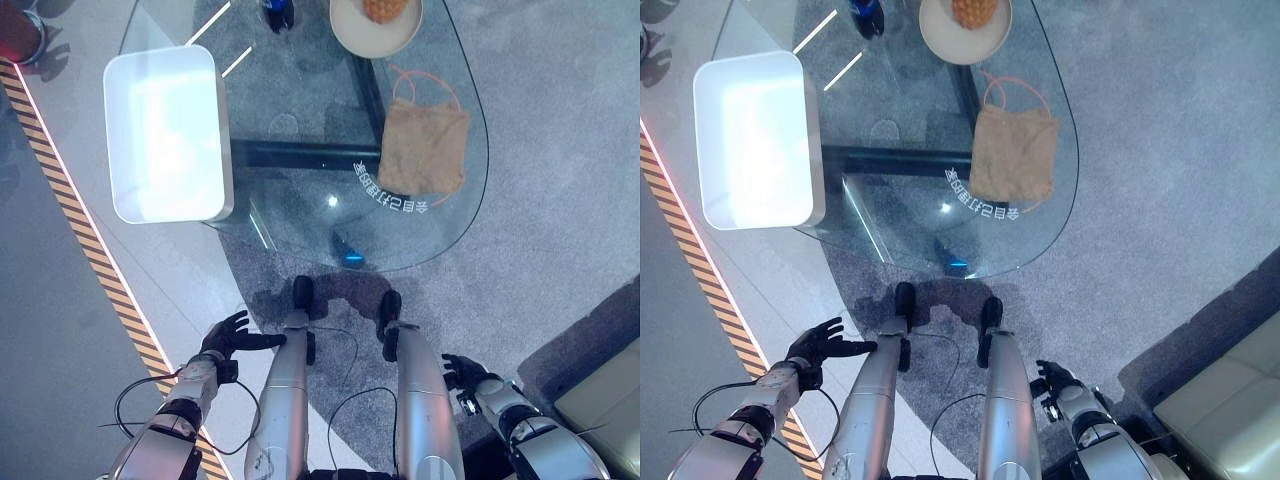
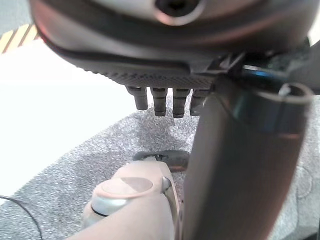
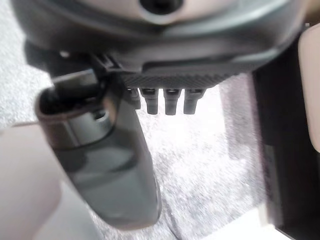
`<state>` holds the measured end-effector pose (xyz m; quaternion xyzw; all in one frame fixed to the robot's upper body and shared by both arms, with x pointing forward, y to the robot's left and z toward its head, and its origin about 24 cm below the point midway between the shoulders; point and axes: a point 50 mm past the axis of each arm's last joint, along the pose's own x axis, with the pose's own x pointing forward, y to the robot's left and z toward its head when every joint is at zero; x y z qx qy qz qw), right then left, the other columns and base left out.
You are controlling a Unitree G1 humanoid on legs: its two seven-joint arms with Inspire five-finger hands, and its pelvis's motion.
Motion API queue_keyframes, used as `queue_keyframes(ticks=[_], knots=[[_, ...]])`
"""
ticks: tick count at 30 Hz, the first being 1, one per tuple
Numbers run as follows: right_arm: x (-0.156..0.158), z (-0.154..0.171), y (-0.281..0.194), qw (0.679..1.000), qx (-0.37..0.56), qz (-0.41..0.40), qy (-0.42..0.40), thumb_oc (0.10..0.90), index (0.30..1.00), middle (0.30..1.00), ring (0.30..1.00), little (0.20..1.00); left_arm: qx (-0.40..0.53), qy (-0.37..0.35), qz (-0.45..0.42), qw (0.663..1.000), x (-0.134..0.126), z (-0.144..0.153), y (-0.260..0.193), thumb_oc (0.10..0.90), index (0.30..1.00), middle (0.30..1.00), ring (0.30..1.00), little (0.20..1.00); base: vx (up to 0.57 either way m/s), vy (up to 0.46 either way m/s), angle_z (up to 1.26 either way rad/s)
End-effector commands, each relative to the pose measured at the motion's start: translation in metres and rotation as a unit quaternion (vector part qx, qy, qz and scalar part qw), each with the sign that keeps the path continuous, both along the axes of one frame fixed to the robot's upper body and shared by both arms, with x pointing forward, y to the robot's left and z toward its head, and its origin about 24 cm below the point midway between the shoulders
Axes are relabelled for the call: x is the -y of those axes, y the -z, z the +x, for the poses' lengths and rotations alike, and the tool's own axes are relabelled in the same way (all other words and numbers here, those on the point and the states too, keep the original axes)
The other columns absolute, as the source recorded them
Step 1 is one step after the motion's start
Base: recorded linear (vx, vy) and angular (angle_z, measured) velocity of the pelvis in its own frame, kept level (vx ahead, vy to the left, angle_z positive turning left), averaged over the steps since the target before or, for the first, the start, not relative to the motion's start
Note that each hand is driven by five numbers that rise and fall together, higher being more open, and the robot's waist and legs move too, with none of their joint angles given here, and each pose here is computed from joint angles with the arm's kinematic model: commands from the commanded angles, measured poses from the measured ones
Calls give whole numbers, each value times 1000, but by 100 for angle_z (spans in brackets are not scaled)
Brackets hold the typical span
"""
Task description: Wipe the table with a cloth and put it in the basket.
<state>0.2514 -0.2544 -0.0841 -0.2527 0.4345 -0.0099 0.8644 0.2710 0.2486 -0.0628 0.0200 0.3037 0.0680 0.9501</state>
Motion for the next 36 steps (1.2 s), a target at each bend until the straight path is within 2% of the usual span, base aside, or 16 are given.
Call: queue_keyframes(ticks=[1,13,19,24,26,31,36], knots=[[24,-11,-3,999,21,-26,35,800,900,900,900,900,-18,-34,-8,999,-12,-16,10,800,900,900,900,900,-39,-41,-11],[27,3,-16,995,71,-43,53,800,900,900,900,900,1,-54,-24,998,-16,-8,2,800,900,900,900,900,-22,-35,2],[40,21,-40,980,142,-128,62,800,900,900,900,900,3,-64,-30,997,-18,-4,-2,800,900,900,900,900,0,-1,1],[56,49,-89,944,271,-166,94,800,900,900,900,900,9,-79,-42,996,-22,-5,-3,800,900,900,900,900,0,0,0],[61,66,-123,919,338,-184,91,800,900,900,900,900,12,-83,-41,996,-25,-7,-3,800,900,900,900,900,0,0,0],[67,90,-183,876,427,-203,93,800,900,900,900,900,19,-84,-38,996,-33,-3,-10,800,900,900,900,900,-3,-13,0],[61,106,-237,826,509,-221,99,800,900,900,900,900,21,-80,-41,996,-25,-3,-6,800,900,900,900,900,26,21,4]])
